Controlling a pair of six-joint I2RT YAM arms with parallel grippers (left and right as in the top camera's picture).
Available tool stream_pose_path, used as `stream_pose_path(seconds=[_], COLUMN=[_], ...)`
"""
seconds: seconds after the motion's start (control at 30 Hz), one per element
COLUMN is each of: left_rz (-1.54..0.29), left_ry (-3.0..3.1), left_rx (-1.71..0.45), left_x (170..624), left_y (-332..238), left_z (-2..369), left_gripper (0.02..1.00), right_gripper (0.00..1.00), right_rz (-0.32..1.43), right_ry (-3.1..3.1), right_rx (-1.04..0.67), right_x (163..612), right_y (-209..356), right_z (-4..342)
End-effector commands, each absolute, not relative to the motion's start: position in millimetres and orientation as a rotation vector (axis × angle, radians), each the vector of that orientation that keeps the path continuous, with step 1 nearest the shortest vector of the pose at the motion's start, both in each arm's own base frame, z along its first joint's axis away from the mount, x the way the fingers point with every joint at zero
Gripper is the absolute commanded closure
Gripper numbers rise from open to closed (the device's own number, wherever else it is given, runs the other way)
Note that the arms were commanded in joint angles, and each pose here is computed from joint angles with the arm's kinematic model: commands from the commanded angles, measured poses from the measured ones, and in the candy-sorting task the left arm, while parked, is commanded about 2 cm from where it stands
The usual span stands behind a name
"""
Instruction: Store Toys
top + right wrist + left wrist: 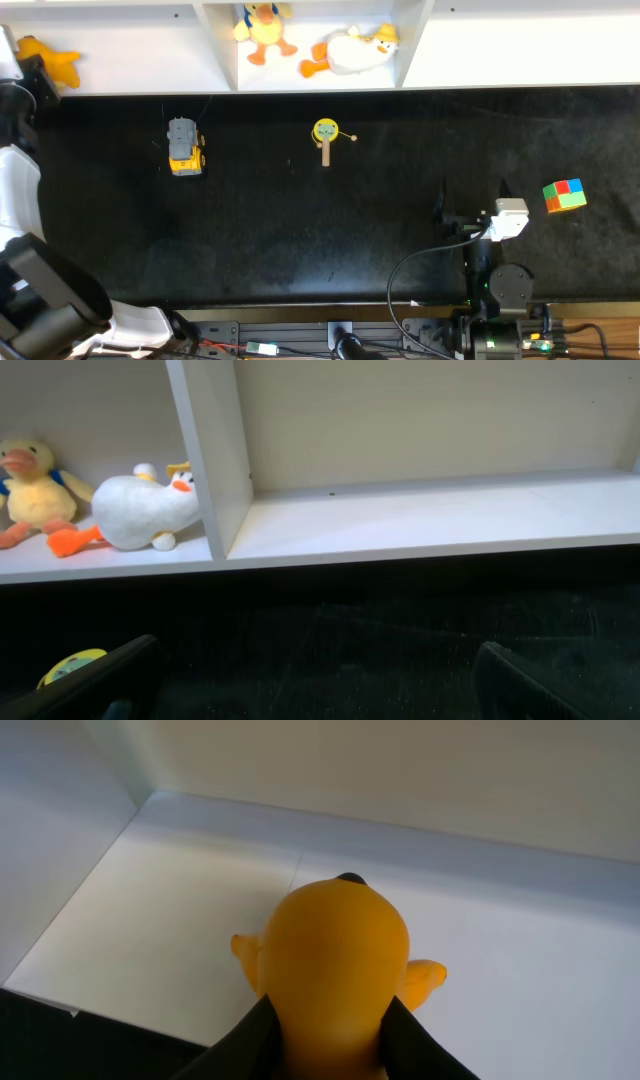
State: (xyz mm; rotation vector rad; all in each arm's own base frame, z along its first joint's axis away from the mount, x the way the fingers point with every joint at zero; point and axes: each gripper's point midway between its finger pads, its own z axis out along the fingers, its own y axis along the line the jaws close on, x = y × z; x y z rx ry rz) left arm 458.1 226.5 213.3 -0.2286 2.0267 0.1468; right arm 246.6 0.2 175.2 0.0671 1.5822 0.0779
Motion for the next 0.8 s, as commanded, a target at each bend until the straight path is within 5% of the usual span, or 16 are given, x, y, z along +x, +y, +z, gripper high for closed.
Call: stream_pose_path(seconds=[0.03,0.6,0.8], left_rz=[0.143,0.153,0.167], left_ry=[2.022,2.0,1.968], left_rx=[-0.228,-0.221,-0.21], left_x=[466,473,477], left_y=[226,231,233], left_z=[211,207,214], left_gripper=[0.739,0.472,0.275], right_gripper=[0.005,0.007,0.005], right_rz=[0.079,0.079,0.079], right_ry=[1.581,1.581,1.581], right_rx=[0.067,0.067,0.067], right_x=[247,247,247], right_y=[0,0,0], right_z=[172,172,172])
